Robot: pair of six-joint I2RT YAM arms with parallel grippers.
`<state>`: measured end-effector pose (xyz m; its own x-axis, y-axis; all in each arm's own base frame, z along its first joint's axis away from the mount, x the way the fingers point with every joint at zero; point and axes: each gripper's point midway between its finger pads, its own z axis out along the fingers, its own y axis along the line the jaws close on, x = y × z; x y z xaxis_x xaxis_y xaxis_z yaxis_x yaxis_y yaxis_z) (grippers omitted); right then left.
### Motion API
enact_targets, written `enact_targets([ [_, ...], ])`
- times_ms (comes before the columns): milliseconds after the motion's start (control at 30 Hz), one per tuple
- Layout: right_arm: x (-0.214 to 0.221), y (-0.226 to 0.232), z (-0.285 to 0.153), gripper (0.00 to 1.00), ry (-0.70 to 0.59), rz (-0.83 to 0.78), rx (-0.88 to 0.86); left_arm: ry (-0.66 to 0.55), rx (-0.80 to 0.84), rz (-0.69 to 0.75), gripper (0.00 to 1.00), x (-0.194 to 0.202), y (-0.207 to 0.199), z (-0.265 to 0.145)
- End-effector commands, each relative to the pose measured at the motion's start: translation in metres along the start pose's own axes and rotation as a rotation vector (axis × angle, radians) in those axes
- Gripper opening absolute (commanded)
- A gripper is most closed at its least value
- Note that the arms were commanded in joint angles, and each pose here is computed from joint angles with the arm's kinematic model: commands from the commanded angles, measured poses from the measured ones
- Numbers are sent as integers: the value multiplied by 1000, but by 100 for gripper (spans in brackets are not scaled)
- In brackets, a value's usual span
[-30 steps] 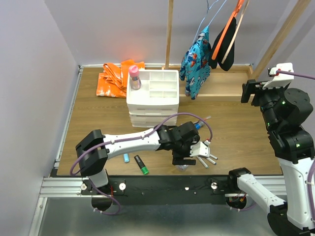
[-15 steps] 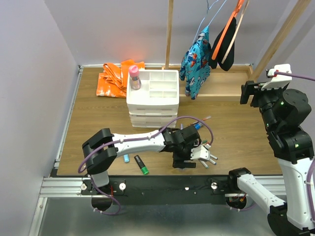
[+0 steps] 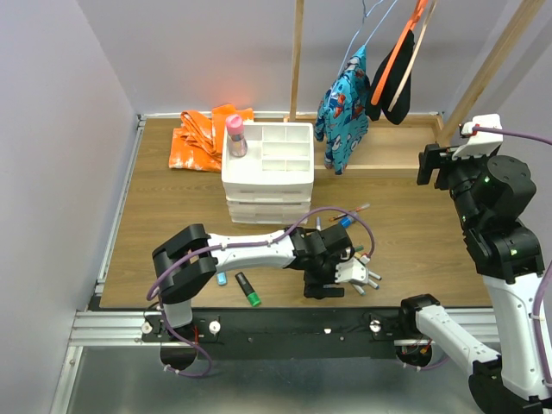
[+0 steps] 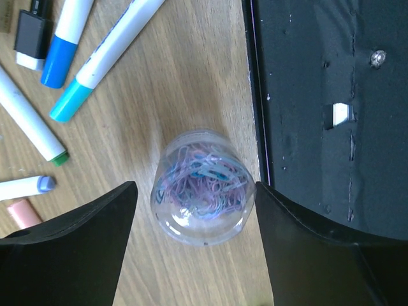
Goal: Sort the stationery into containers
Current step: Pick up the stationery from the center of the board, then place the stationery in the storage box.
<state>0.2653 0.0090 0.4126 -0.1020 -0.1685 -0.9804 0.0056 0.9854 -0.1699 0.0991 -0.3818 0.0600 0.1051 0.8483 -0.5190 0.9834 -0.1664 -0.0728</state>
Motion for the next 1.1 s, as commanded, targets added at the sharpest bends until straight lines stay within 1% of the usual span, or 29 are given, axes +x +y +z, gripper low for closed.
enact_targets([
  [0,-4,-1,0,86,-21,13,6,-10,38,-14,81,-1,-8,9],
  [67,-3,-1,0,86,-18,9,5,-10,38,-14,80,0,-9,8],
  [200,-2,-1,0,86,-17,12,5,-5,33,-12,75,0,-10,1],
  [333,-1,0,2,86,-17,15,4,-19,25,1,71,-5,-12,-13],
  [467,2,1,4,86,-12,15,0,-33,13,15,69,-10,-11,-22],
  [533,1,2,5,86,-10,16,-2,-47,2,28,69,-18,-11,-36],
  [567,0,2,6,86,-8,19,-4,-79,-17,41,69,-32,-7,-48],
  [633,0,4,7,86,7,50,-7,-113,-42,46,69,-44,-2,-73],
  [667,0,6,7,86,14,69,-13,-162,-68,52,69,-63,3,-92],
  [700,3,12,7,86,30,108,-40,-188,-93,31,69,-69,15,-108],
  [733,0,16,7,86,30,130,-61,-198,-105,14,69,-72,18,-123],
  [767,1,21,11,86,47,137,-84,-259,-148,14,69,-91,29,-149],
  [800,1,29,14,87,66,199,-109,-292,-175,-7,69,-97,39,-166],
  [833,-2,40,16,88,76,224,-167,-333,-218,-85,69,-95,60,-189],
  [867,-9,48,24,89,87,253,-202,-370,-244,-124,69,-96,73,-206],
  [900,-13,59,26,92,101,307,-250,-432,-275,-136,69,-106,83,-231],
  [933,-19,77,24,93,109,338,-348,-481,-294,-145,69,-110,89,-250],
  [967,-28,85,25,94,105,369,-397,-515,-339,-183,69,-102,107,-270],
  [1000,-29,93,36,96,131,432,-428,-549,-361,-182,69,-103,112,-285],
  [1033,-34,107,35,97,145,468,-517,-600,-383,-171,69,-106,114,-304],
  [1067,-36,111,38,97,157,501,-553,-625,-418,-193,69,-99,125,-319],
])
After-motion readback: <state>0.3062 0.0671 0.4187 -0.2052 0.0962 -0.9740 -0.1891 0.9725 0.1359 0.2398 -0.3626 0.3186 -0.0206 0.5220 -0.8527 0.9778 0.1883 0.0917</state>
